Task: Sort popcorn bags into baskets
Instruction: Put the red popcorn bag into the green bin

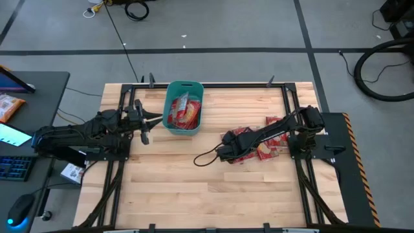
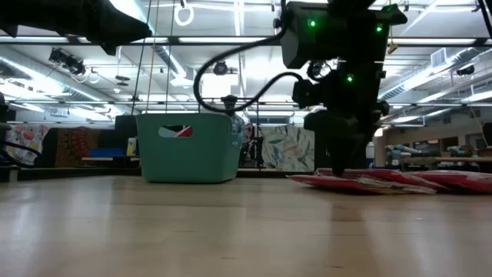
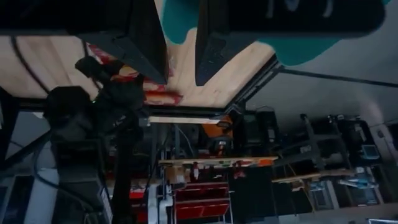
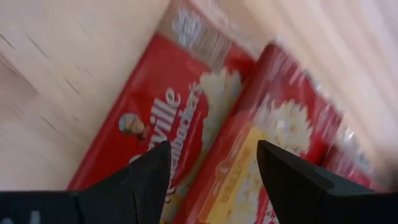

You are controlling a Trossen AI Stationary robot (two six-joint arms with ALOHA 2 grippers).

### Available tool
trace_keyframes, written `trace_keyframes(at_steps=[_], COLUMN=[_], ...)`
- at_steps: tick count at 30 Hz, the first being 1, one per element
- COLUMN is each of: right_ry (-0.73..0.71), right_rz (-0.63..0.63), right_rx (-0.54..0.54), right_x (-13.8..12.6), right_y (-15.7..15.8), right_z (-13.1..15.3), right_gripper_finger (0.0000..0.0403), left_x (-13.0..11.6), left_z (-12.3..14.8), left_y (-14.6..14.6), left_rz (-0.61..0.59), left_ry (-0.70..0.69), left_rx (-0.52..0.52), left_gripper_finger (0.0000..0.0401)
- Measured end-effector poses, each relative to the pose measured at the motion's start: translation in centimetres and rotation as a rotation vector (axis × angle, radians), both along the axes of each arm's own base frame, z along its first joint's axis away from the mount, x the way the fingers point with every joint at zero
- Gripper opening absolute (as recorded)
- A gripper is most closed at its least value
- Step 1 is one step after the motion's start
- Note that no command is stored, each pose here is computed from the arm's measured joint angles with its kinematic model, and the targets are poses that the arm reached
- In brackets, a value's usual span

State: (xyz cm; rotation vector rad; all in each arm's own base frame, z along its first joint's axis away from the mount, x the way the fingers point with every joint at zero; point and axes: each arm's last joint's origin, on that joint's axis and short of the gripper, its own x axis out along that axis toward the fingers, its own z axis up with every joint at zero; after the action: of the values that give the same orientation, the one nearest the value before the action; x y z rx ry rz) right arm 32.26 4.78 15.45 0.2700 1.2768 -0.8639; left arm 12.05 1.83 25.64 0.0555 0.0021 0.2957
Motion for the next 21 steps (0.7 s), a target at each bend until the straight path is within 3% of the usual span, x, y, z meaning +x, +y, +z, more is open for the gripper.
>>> trace_keyframes(at_steps=[6, 10, 21], right_ry=[0.064, 0.088, 0.127], right_rz=[-0.068, -0.088, -0.076], right_rx=[0.018, 0.014, 0.059], right_x=[-0.3, -0.6, -1.0], right_y=[0.3, 0.4, 0.8], right_z=[-1.2, -1.2, -1.3], right_gripper_finger=[0.0242, 0.0231, 0.0091], left_x=[0.3, -0.2, -2.5], left_z=[-2.9, -3.7, -5.6], left_y=[-0.3, -0.8, -1.1], left_rz=[-0.030, -0.066, -0.049], left_ry=[0.046, -0.034, -0.248], left_rx=[-0.057, -0.062, 0.001], left_gripper_finger=[0.0084, 0.0083, 0.0049])
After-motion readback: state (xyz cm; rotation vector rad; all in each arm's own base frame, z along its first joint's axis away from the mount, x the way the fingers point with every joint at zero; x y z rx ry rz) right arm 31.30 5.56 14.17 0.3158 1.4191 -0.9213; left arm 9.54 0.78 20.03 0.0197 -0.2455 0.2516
